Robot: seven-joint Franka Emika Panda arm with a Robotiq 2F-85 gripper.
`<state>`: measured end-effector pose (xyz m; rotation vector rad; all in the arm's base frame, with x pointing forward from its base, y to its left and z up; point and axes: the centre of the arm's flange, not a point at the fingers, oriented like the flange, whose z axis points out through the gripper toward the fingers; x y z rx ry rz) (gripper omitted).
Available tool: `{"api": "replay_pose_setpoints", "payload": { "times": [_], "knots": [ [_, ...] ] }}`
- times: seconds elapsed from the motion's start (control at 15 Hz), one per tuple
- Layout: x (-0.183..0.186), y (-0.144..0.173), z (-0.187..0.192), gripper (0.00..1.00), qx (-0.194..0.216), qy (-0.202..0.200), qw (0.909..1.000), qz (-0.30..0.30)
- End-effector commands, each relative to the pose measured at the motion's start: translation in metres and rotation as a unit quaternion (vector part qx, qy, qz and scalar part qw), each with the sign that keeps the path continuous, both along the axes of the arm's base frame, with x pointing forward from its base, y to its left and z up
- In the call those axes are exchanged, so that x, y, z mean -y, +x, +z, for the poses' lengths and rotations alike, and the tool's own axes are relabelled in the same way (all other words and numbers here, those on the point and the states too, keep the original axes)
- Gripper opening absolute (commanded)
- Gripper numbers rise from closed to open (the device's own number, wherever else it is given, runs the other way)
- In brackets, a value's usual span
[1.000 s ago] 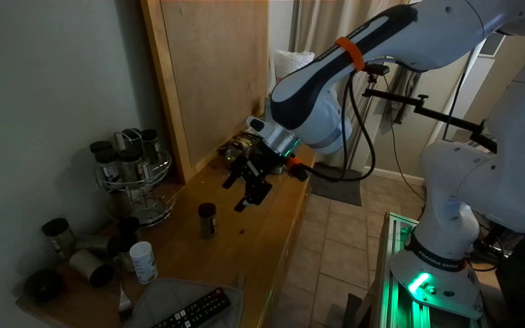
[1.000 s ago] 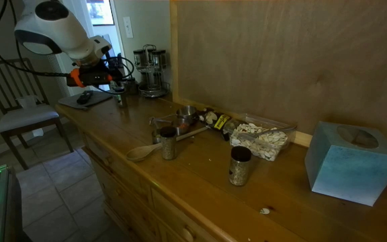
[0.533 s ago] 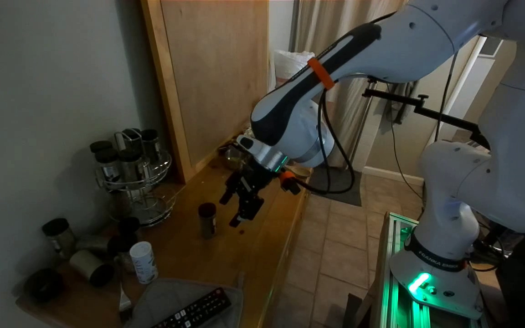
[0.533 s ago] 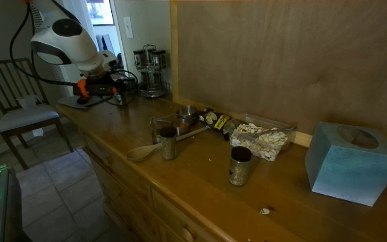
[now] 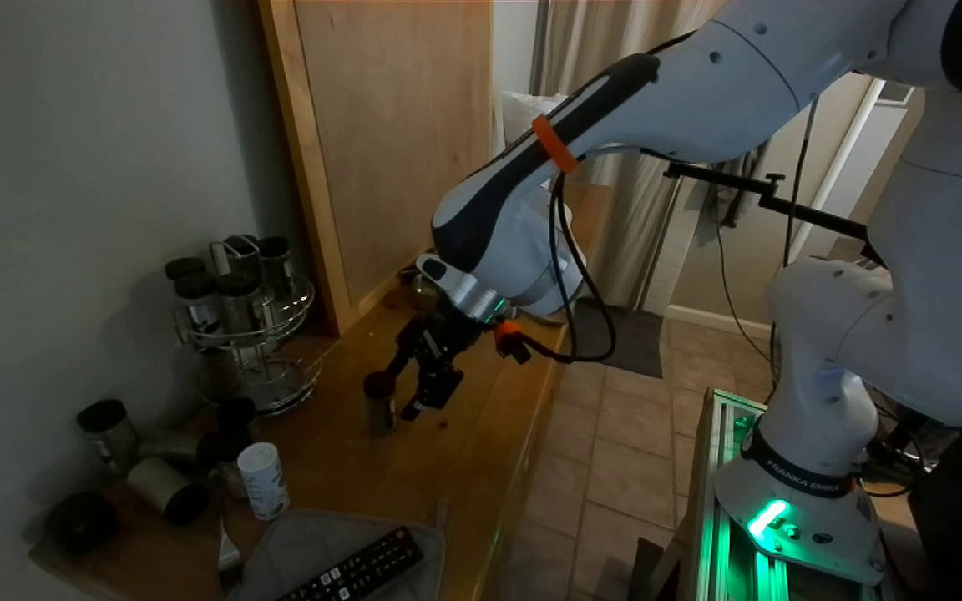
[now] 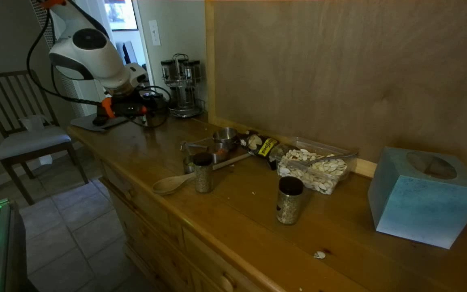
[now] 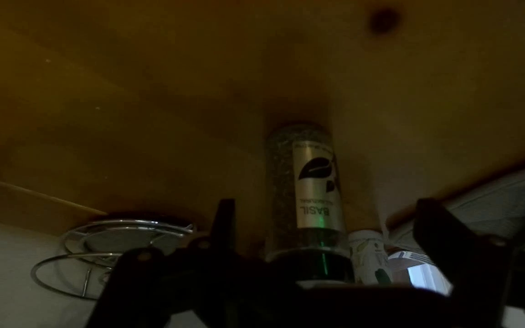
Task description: Move the spice container in front of the spice rack to the bottom level of the rack
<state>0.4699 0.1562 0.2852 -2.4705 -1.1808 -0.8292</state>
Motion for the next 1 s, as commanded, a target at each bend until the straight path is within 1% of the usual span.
{"api": "replay_pose_setpoints", "payload": {
  "times": [0.0,0.07,0.13,0.2,0.27,0.33,0.4,0.53,0.73,0.87,0.93],
  "knots": [
    [-0.006,0.011,-0.012,1.00,0.023,0.002,0.9997,0.002],
    [-0.007,0.012,-0.013,0.99,0.025,0.005,0.9997,0.005],
    [-0.007,0.013,-0.014,0.88,0.026,0.011,0.9996,0.007],
    [-0.008,0.014,-0.014,0.74,0.028,0.014,0.9995,0.010],
    [-0.009,0.015,-0.014,0.71,0.029,0.016,0.9994,0.011],
    [-0.010,0.015,-0.015,0.65,0.030,0.018,0.9993,0.013],
    [-0.011,0.016,-0.015,0.56,0.029,0.020,0.9993,0.014],
    [-0.012,0.016,-0.018,0.42,0.027,0.023,0.9993,0.014],
    [-0.013,0.015,-0.019,0.23,0.022,0.016,0.9995,0.015],
    [-0.013,0.013,-0.012,0.23,0.024,0.013,0.9995,0.013],
    [-0.014,0.010,-0.003,0.23,0.029,0.012,0.9994,0.013]
  ]
}}
